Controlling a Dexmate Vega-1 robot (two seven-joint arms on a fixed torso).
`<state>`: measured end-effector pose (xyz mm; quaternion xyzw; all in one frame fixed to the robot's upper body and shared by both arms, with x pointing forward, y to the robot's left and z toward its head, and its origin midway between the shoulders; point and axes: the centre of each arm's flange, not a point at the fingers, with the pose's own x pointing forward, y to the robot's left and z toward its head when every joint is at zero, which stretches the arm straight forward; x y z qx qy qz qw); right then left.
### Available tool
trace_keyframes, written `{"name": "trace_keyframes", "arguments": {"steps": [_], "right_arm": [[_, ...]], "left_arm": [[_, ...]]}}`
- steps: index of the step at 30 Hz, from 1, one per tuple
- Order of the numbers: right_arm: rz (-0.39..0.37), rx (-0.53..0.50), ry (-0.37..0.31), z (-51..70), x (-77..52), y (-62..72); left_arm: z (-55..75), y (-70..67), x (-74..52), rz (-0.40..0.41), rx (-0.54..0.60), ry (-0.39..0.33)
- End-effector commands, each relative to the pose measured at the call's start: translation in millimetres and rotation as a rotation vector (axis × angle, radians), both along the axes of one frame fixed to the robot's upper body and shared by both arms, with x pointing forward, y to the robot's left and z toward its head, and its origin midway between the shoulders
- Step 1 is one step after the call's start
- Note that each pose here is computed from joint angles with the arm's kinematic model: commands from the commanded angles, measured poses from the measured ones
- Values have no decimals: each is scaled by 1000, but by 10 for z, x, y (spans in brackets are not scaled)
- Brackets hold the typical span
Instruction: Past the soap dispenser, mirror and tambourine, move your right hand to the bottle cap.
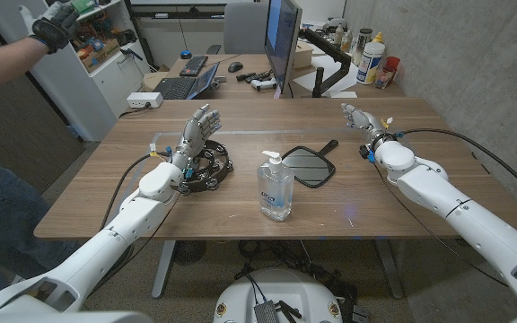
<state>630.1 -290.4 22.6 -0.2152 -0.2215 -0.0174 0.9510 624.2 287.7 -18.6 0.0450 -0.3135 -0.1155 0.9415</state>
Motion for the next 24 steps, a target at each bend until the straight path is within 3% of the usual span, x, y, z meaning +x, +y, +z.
{"name": "trace_keyframes", "arguments": {"steps": [1, 24], "right_arm": [[-42, -31, 16, 60, -30, -68], [-127, -115, 97, 122, -32, -142]], "left_arm": [[1, -31, -42, -12, 21, 9], [21, -12, -129, 2, 52, -7]]}}
